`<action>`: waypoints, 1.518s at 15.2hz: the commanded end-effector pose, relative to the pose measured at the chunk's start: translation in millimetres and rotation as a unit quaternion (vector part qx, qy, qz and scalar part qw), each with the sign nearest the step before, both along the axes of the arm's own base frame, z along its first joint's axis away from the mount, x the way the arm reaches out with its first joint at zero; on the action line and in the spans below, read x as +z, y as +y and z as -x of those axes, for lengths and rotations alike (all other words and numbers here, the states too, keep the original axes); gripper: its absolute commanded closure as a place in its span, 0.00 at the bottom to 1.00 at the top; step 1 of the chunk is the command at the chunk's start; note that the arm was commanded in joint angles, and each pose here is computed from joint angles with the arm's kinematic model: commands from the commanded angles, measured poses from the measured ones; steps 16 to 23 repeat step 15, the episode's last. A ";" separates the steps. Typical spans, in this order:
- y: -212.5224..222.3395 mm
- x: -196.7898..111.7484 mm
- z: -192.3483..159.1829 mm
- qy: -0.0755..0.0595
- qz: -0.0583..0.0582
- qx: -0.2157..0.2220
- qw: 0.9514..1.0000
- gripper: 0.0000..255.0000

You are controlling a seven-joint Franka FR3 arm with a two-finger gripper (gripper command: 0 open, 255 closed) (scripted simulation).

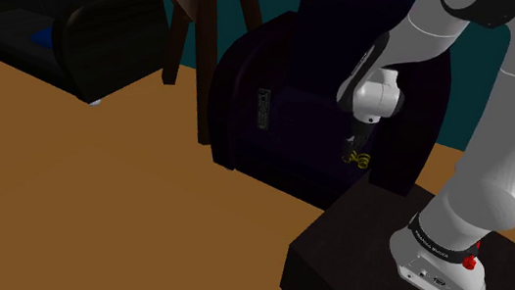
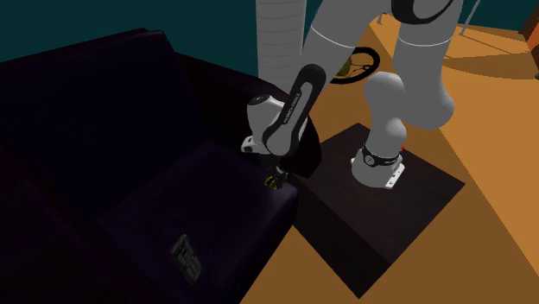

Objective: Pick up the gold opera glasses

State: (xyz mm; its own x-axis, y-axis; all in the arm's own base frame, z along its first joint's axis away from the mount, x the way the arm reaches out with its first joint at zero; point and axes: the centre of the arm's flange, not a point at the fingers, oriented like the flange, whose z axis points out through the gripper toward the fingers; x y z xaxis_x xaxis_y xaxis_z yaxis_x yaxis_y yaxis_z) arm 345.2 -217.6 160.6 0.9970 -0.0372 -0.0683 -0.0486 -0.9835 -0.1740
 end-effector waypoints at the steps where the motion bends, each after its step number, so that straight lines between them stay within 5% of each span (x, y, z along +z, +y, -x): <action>1: -0.1 8.5 0.8 0.001 0.000 -0.001 1.000 1.00; 13: -0.1 71.8 0.8 0.001 0.000 -0.001 1.000 1.00; 23: -0.1 72.6 0.8 0.001 0.000 -0.001 1.000 1.00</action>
